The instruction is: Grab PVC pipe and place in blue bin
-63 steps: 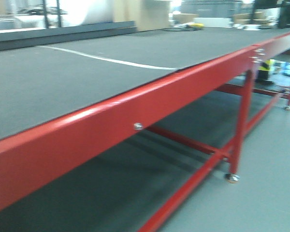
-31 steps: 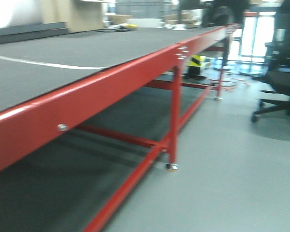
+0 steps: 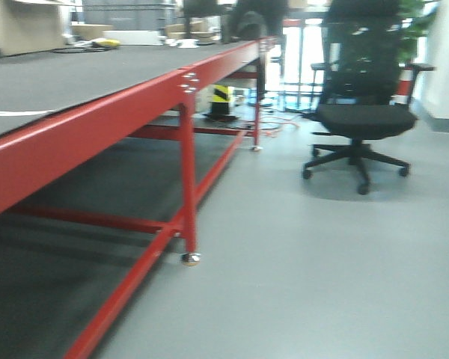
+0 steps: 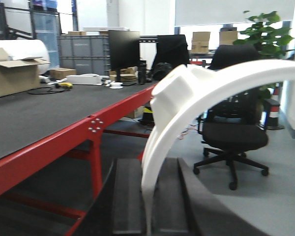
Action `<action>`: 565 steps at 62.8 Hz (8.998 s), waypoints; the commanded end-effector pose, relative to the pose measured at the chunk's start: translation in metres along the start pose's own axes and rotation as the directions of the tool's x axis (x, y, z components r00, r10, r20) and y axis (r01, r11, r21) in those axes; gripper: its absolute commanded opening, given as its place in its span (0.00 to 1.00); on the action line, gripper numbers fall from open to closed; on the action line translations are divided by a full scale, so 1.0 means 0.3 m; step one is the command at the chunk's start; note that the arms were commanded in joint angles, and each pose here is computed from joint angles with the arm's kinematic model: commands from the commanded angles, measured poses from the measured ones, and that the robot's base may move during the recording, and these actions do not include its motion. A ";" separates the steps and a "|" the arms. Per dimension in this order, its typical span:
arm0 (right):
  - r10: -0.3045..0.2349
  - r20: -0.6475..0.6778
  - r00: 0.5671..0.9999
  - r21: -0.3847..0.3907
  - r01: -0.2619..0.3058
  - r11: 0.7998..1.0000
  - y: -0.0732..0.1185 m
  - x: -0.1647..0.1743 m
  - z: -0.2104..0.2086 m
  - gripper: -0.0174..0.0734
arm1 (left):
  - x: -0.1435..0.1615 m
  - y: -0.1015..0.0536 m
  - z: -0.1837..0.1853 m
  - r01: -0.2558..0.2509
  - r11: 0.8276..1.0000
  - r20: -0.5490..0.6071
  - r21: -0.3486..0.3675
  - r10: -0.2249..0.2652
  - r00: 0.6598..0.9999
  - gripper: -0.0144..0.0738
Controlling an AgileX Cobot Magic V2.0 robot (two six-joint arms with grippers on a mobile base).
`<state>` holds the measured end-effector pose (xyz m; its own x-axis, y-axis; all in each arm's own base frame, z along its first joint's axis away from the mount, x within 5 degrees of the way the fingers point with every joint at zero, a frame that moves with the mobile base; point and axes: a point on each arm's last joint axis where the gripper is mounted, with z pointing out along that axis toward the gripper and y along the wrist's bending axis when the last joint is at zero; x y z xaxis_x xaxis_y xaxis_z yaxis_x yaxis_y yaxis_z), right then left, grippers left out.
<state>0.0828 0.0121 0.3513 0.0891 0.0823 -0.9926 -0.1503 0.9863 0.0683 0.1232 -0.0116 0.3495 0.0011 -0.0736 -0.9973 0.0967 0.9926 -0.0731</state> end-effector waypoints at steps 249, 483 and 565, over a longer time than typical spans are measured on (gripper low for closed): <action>-0.014 0.020 1.000 0.002 0.014 1.000 0.000 -0.004 -0.004 0.01 | -0.012 -0.002 -0.004 0.002 1.000 0.034 0.004 -0.002 0.999 0.04; -0.014 0.020 1.000 0.002 0.014 1.000 0.000 -0.004 -0.004 0.01 | -0.012 -0.002 -0.004 0.002 1.000 0.034 0.004 -0.002 0.999 0.04; -0.014 0.020 1.000 0.002 0.014 1.000 0.000 -0.004 -0.004 0.01 | -0.012 -0.002 -0.004 0.002 1.000 0.034 0.004 -0.002 0.999 0.04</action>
<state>0.0828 0.0121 0.3513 0.0891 0.0823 -0.9926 -0.1503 0.9863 0.0683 0.1233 -0.0116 0.3488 -0.0012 -0.0734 -0.9973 0.0965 0.9926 -0.0732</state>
